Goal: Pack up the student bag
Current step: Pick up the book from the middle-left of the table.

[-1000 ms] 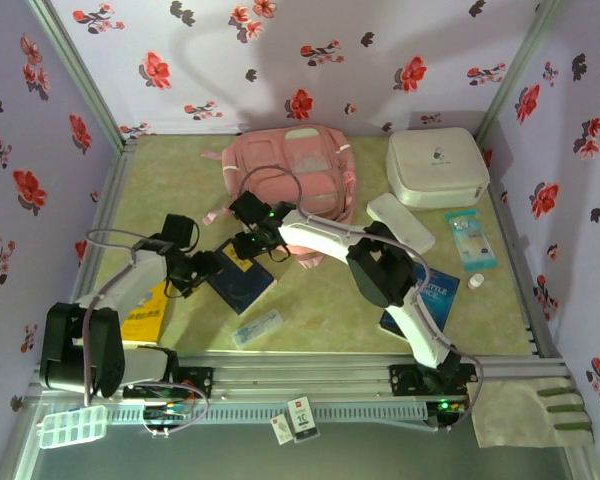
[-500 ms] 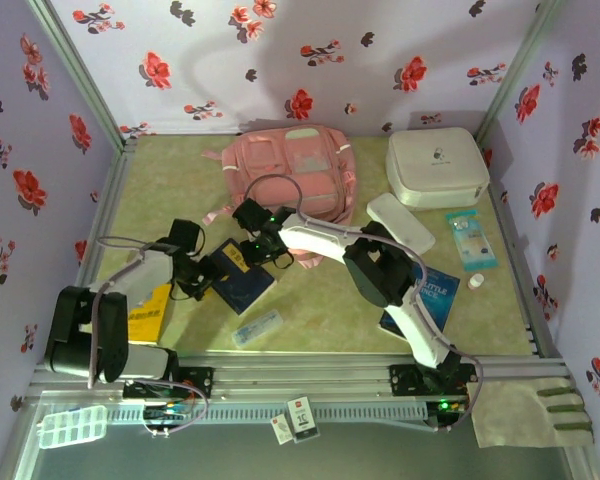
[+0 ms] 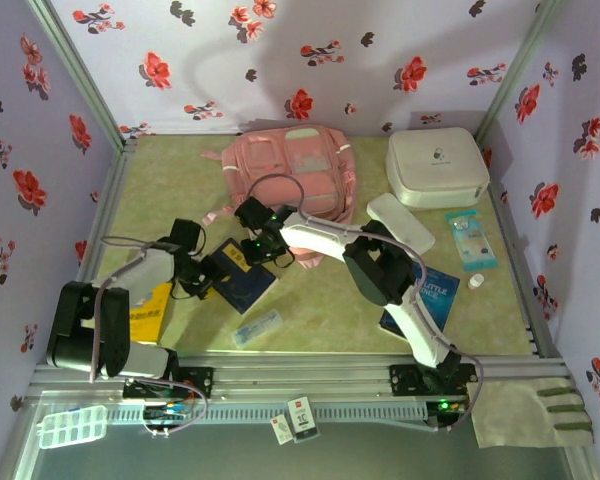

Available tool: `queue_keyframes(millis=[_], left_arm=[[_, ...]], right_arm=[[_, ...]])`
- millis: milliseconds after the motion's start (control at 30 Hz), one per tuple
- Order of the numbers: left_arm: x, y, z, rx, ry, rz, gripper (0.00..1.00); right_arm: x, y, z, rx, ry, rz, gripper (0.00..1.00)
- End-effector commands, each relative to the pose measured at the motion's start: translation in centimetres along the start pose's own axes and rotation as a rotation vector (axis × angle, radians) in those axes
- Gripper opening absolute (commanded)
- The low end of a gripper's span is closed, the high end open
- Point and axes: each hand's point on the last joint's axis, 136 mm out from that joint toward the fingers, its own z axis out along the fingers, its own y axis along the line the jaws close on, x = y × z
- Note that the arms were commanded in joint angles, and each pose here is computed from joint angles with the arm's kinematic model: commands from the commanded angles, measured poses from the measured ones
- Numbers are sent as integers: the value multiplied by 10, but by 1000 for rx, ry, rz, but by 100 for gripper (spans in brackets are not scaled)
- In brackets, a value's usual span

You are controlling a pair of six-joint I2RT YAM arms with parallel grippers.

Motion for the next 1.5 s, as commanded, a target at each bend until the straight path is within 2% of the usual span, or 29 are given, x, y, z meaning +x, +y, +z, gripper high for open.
queue_keyframes(millis=[0,267,667,900,1133,1467], left_arm=[[0,-44,-23,154,2,89,45],[0,-77,-63,295,-51,131,46],[-1,-99,-44,344,-67,202,42],[-10,-83,-31,257,-113,198,40],[-17,-31,-16,-19,-145,138,40],[-16,-12,-9,-82,-153,94,41]], right_arm=[[35,-36,33,99,130,53,23],[36,-39,37,93,141,79,23],[39,-44,41,85,151,108,23],[39,-45,42,79,148,120,22],[43,-54,45,114,154,124,20],[51,-73,50,202,179,123,16]])
